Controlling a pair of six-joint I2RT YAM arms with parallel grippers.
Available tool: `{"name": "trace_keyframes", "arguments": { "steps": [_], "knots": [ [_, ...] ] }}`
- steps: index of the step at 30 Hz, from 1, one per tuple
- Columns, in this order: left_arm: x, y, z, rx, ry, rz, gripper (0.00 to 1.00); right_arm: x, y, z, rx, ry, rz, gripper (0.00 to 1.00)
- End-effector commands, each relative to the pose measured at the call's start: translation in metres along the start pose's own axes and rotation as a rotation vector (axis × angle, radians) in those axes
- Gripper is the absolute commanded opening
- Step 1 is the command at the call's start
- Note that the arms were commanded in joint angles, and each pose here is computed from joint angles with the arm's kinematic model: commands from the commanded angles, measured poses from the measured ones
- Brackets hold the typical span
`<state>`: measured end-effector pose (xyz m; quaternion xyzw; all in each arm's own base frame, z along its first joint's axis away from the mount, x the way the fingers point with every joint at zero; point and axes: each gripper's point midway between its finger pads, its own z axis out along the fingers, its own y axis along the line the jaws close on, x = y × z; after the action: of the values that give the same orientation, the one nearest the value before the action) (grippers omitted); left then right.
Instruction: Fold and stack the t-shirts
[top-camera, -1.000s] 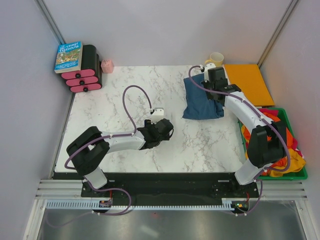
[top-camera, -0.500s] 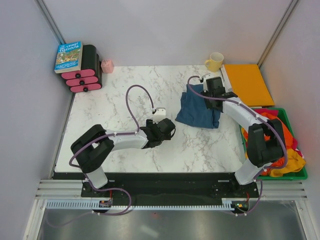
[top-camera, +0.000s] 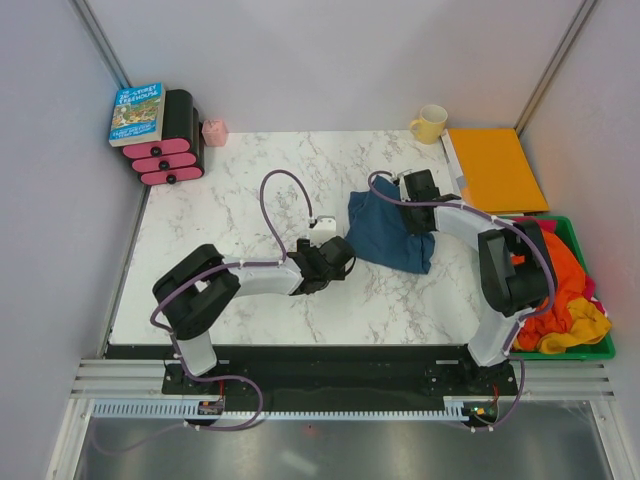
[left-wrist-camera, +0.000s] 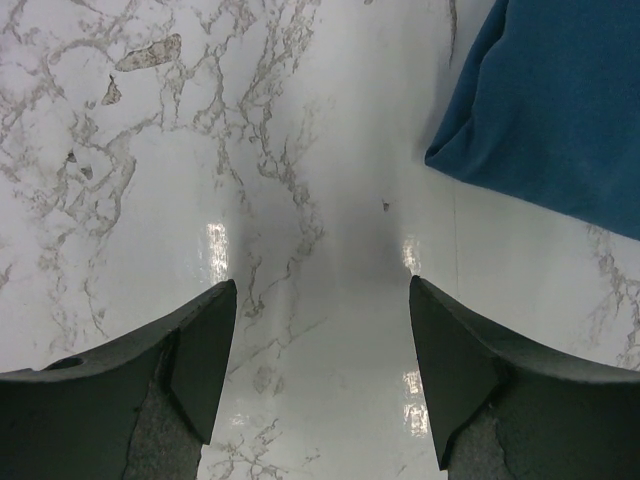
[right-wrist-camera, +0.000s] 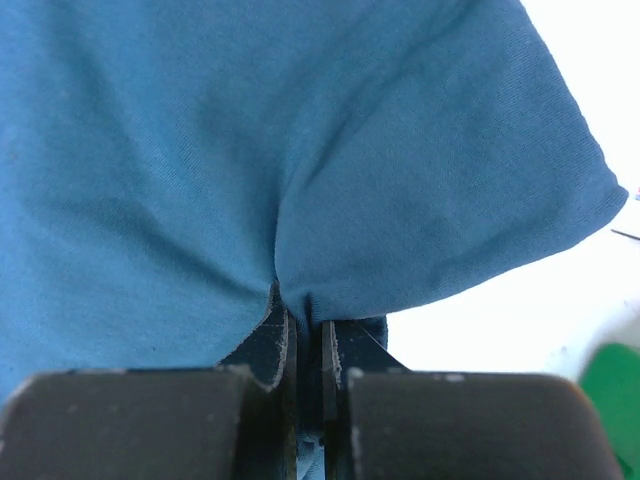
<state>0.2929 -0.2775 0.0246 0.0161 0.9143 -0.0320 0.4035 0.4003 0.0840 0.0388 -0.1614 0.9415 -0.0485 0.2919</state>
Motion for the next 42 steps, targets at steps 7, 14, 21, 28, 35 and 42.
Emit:
{"name": "trace_keyframes", "arguments": {
  "steps": [7, 14, 21, 28, 35, 42],
  "knots": [
    [-0.025, -0.017, -0.001, 0.036, -0.074, -0.034, 0.77, -0.012, 0.057, 0.011, -0.153, -0.038, -0.059, 0.0],
    [-0.052, -0.003, 0.001, -0.016, -0.127, -0.066, 0.78, -0.031, 0.041, 0.0, -0.072, -0.091, -0.022, 0.04],
    [-0.099, 0.008, -0.004, -0.028, -0.216, -0.117, 0.9, -0.083, 0.012, -0.044, -0.007, -0.278, 0.049, 0.64],
    [-0.122, -0.012, -0.003, 0.02, -0.237, -0.141, 0.89, -0.11, 0.02, -0.073, -0.081, -0.378, 0.08, 0.77],
    [-0.132, -0.039, 0.011, 0.087, -0.248, -0.123, 0.85, -0.08, 0.061, -0.039, -0.239, -0.257, 0.032, 0.15],
    [-0.141, -0.051, 0.031, 0.089, -0.237, -0.133, 0.89, -0.065, 0.068, -0.026, -0.245, -0.234, 0.025, 0.22]
  ]
}}
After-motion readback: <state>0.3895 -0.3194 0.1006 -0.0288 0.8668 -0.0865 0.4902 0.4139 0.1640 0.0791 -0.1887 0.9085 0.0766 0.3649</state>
